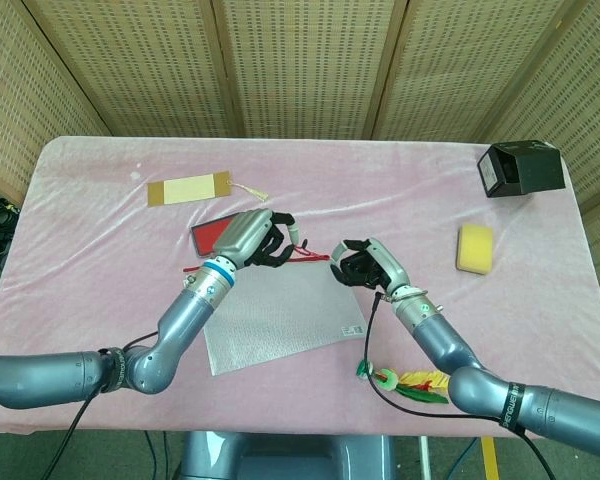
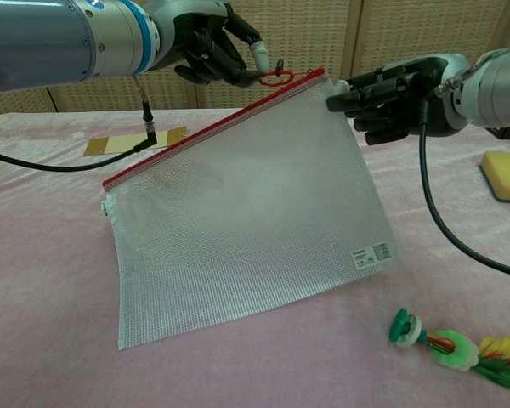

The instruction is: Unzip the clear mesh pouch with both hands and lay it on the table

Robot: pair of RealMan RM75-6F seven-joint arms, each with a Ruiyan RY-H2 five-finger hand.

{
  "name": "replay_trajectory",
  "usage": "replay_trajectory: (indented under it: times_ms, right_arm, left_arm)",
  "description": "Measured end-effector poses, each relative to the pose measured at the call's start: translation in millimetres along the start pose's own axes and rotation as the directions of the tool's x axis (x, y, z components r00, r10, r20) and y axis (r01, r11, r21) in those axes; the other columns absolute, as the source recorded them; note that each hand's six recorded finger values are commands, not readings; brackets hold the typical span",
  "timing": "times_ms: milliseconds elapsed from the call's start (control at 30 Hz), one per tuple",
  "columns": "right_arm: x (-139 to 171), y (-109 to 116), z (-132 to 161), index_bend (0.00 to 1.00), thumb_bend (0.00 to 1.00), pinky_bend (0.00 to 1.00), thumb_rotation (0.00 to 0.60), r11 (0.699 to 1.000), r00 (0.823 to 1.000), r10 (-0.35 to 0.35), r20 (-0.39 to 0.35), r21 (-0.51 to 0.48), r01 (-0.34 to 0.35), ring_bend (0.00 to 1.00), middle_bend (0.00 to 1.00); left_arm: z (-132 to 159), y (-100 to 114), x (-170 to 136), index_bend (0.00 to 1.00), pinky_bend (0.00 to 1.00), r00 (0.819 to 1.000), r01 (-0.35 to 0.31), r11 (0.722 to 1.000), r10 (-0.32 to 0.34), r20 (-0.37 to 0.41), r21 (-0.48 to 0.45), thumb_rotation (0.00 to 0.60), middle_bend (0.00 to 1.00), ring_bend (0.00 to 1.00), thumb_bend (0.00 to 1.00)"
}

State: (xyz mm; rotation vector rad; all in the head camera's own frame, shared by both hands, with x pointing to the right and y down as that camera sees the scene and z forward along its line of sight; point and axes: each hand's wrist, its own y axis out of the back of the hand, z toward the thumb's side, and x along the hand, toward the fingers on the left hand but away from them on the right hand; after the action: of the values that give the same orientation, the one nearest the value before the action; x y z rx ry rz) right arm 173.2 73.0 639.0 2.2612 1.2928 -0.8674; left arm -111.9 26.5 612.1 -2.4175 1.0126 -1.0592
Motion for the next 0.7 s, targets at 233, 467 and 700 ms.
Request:
replay_trajectory:
  times_ms: [233, 467, 700]
  right_arm:
    - [2.5, 8.4, 7.6, 0.82, 0.92, 1.00, 0.600, 0.999, 1.000, -0.014, -0.024, -0.050, 0.013, 0.92, 0.96]
    - [4.9, 14.0, 11.0, 0.82, 0.93, 1.00, 0.600, 0.997, 0.999, -0.024, -0.045, -0.074, 0.020, 0.92, 0.96]
    - [6.7, 20.5, 16.3, 0.82, 0.93, 1.00, 0.600, 0.992, 0.997, -0.035, -0.067, -0.122, 0.027, 0.92, 0.96]
  left_arm:
    - [-13.6, 0.7, 0.3, 0.87, 1.00, 1.000, 0.006, 1.000, -0.006, -0.025, 0.006, 0.600, 0.92, 0.89, 0.53]
    - [-20.5, -0.6, 1.4, 0.87, 1.00, 1.000, -0.002, 0.999, 0.004, -0.029, 0.037, 0.600, 0.92, 0.89, 0.53]
    - [-28.3, -2.3, 1.5, 0.87, 1.00, 0.999, 0.011, 0.999, -0.009, -0.050, 0.035, 0.600, 0.92, 0.89, 0.53]
